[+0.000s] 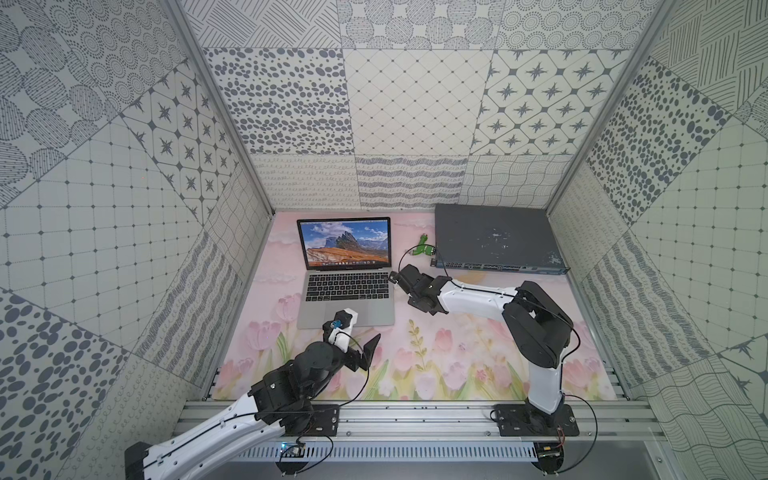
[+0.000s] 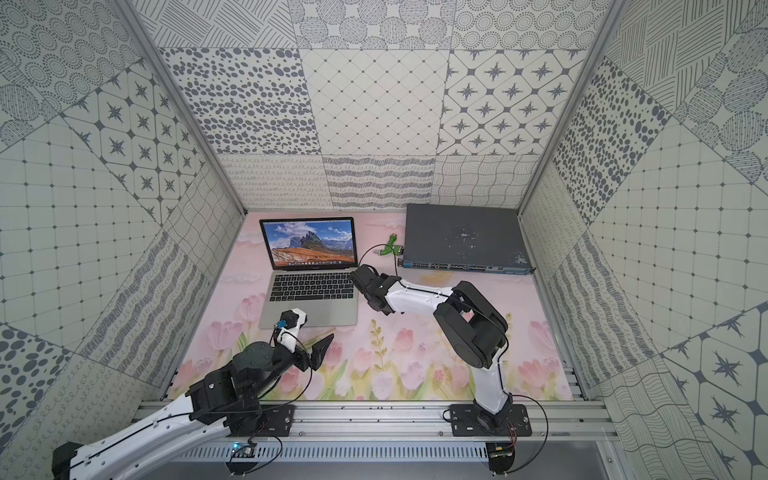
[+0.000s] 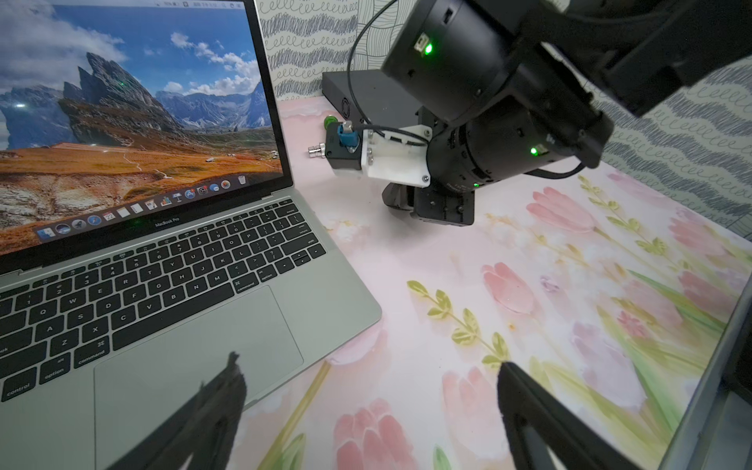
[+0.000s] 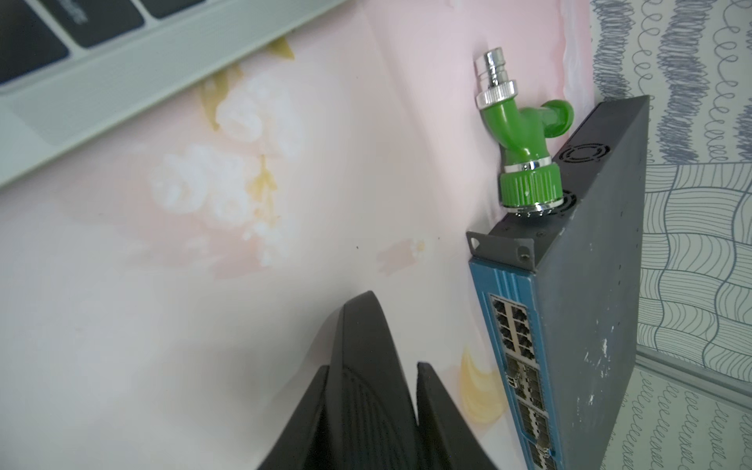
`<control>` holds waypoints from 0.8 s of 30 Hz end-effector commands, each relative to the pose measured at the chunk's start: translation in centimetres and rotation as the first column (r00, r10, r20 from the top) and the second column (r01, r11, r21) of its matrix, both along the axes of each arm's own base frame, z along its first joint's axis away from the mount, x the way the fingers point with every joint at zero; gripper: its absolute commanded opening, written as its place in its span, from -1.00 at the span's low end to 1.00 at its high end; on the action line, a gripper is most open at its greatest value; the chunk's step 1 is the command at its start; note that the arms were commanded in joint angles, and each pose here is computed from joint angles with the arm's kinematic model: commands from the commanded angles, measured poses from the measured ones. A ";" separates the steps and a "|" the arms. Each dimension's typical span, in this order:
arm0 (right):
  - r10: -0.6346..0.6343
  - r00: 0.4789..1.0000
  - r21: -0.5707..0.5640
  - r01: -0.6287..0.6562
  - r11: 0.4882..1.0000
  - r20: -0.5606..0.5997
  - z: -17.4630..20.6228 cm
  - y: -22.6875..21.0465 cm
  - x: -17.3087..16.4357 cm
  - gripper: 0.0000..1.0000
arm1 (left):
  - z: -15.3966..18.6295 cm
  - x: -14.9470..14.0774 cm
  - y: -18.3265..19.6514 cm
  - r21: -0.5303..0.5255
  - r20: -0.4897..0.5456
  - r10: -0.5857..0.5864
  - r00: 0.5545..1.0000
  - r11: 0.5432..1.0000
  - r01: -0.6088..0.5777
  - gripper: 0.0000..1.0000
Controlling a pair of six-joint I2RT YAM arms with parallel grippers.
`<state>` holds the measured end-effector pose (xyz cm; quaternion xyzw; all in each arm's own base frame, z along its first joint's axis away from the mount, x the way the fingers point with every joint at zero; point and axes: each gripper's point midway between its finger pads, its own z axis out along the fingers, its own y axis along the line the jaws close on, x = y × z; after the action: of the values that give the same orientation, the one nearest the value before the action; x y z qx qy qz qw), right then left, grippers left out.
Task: Remove the wireless mouse receiver from the laptop
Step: Place the mouse at the center of the board, then reset both arms
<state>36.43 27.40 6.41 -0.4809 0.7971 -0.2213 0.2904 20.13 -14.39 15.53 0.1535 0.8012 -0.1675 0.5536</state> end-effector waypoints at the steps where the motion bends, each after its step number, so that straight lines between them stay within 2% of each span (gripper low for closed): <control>1: 0.012 1.000 -0.008 -0.012 1.000 0.021 -0.8 0.2 0.0 -0.15 | 0.6 0.4 0.5 -0.013 0.007 0.042 0.999 0.999 -0.042 0.97; 5: 0.048 0.999 0.025 -0.048 0.999 -0.009 -1.1 1.0 -1.3 0.20 | 0.7 0.5 0.7 -0.003 0.018 0.048 0.999 0.999 -0.048 0.97; 10: 0.079 0.996 0.080 -0.076 0.994 -0.038 -0.8 1.6 -2.8 0.40 | 0.7 0.6 0.9 -0.011 0.004 0.064 0.998 0.998 -0.064 0.97; 15: 0.101 0.994 0.241 -0.086 0.967 -0.049 2.4 2.7 -4.1 0.56 | 1.8 0.9 1.6 -0.016 -0.006 0.115 0.993 0.993 -0.115 0.97; 16: 0.110 0.992 0.292 -0.090 0.952 -0.053 3.5 3.1 -4.7 0.66 | 2.4 1.1 1.7 -0.006 0.009 0.120 0.993 0.993 -0.120 0.97; 18: 0.117 0.992 0.419 -0.090 0.904 -0.040 6.8 3.7 -5.7 0.91 | 4.4 2.0 2.6 0.041 0.066 0.175 0.982 0.983 -0.178 0.97; 20: 0.092 0.995 0.555 -0.062 0.830 -0.027 10.5 3.5 -5.9 0.93 | 6.7 3.4 4.2 0.088 0.130 0.262 0.956 0.957 -0.275 0.97; 22: 0.026 0.999 0.679 0.002 0.734 -0.030 13.7 1.9 -5.0 0.93 | 7.7 5.2 5.8 0.100 0.158 0.342 0.926 0.928 -0.360 0.97; 24: -0.109 0.994 0.759 0.093 0.645 -0.029 15.9 -1.7 -3.0 0.94 | 6.9 7.3 7.3 0.069 0.112 0.401 0.909 0.910 -0.409 0.97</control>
<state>31.69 28.44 19.48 -0.3771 0.8195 0.0424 0.4294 23.81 -10.90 20.23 0.0802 0.8074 -0.0723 0.5801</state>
